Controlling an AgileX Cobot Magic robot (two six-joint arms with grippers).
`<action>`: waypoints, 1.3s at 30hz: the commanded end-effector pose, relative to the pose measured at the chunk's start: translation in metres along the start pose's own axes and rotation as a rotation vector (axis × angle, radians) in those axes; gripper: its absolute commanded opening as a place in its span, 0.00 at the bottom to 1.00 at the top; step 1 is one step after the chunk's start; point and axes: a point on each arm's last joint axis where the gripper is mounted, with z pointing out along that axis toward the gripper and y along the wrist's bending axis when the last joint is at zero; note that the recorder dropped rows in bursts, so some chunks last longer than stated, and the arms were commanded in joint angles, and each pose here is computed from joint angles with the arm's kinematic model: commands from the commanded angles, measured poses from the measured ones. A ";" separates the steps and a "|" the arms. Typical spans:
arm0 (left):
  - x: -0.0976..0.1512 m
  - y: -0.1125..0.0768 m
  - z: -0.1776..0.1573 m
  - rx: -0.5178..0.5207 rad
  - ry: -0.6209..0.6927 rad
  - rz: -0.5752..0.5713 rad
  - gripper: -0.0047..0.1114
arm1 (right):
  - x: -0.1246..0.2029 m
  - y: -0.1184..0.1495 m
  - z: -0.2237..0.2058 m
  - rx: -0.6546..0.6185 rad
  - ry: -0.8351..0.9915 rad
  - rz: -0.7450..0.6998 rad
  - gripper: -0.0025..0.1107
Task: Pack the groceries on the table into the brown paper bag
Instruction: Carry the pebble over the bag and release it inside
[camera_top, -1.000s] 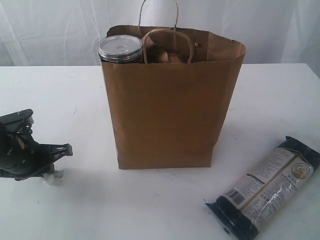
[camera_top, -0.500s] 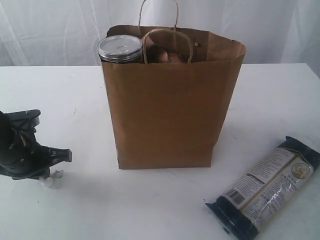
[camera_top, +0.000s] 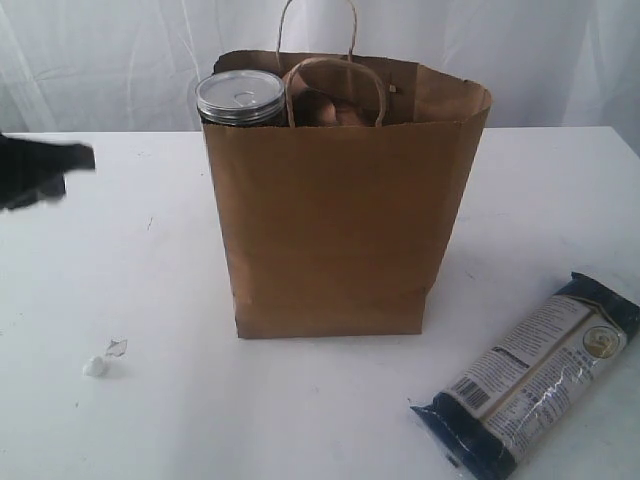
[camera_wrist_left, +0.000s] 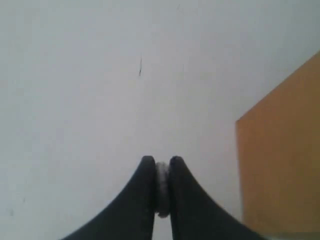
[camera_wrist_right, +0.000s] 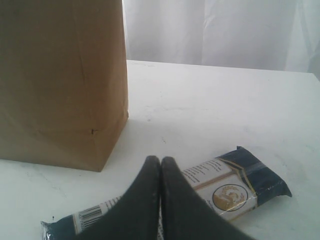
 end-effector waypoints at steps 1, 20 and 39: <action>-0.039 -0.014 -0.061 0.086 -0.218 0.005 0.04 | 0.001 -0.001 0.000 0.009 -0.001 0.005 0.02; -0.076 -0.139 -0.085 0.455 -0.248 0.367 0.04 | 0.001 -0.001 0.000 0.009 -0.001 0.005 0.02; -0.057 -0.220 -0.021 0.550 -0.150 0.478 0.04 | 0.001 -0.001 0.000 0.009 -0.001 0.005 0.02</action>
